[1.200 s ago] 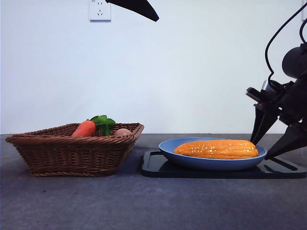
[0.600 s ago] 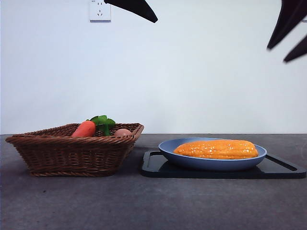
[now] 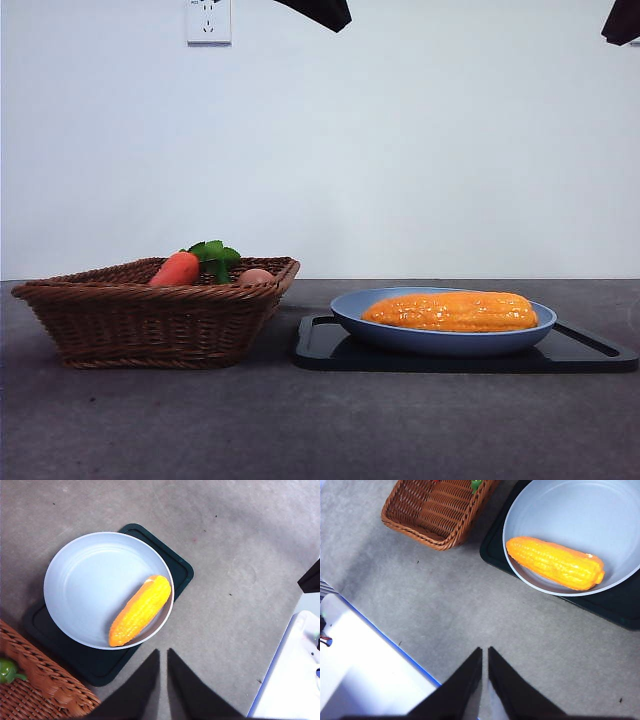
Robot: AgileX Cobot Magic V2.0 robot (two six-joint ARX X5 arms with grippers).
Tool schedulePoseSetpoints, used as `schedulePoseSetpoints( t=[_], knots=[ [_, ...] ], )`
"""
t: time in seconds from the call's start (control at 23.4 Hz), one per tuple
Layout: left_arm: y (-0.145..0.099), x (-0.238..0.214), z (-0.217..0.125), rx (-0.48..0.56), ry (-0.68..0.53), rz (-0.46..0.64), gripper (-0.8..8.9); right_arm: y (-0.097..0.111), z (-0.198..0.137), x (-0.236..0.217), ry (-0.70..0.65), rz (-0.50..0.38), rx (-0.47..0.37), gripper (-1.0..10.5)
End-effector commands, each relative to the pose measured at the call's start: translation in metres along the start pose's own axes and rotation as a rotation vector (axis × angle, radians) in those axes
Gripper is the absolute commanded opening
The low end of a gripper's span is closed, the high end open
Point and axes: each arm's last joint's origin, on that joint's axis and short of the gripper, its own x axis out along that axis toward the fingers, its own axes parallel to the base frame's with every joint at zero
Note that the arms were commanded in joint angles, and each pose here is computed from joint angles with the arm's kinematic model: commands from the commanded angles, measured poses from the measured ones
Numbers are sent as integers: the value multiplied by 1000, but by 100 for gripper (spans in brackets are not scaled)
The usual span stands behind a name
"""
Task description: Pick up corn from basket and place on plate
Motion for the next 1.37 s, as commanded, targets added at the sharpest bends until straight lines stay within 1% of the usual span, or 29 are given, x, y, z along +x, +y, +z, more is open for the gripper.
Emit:
schedulePoseSetpoints(
  t=[0.04,0.3,0.85,0.98,1.11,1.28,1.37],
  knots=[
    [-3,-4,6,12,-29,-7,8,2,5,-2,-21,5,-36,2],
    [-3,-4,9,21,-54,-7,8,2,6,-2,-35,2,-44,2],
    [-3,-6,25,79,-222,0,8,2,8,-2,-50,2,-53,2],
    [3,-13,29,149,-266,50,8,2,8,-2,-52,2,-55,2],
    [17,-30,31,142,-328,101,8,2,8,-2,-52,2,-55,2],
    [35,-70,27,163,-405,201,8,2,8,-2,-52,2,-55,2],
    [41,-90,23,152,-439,250,8,2,8,-2,-52,2,-55,2]
  ],
)
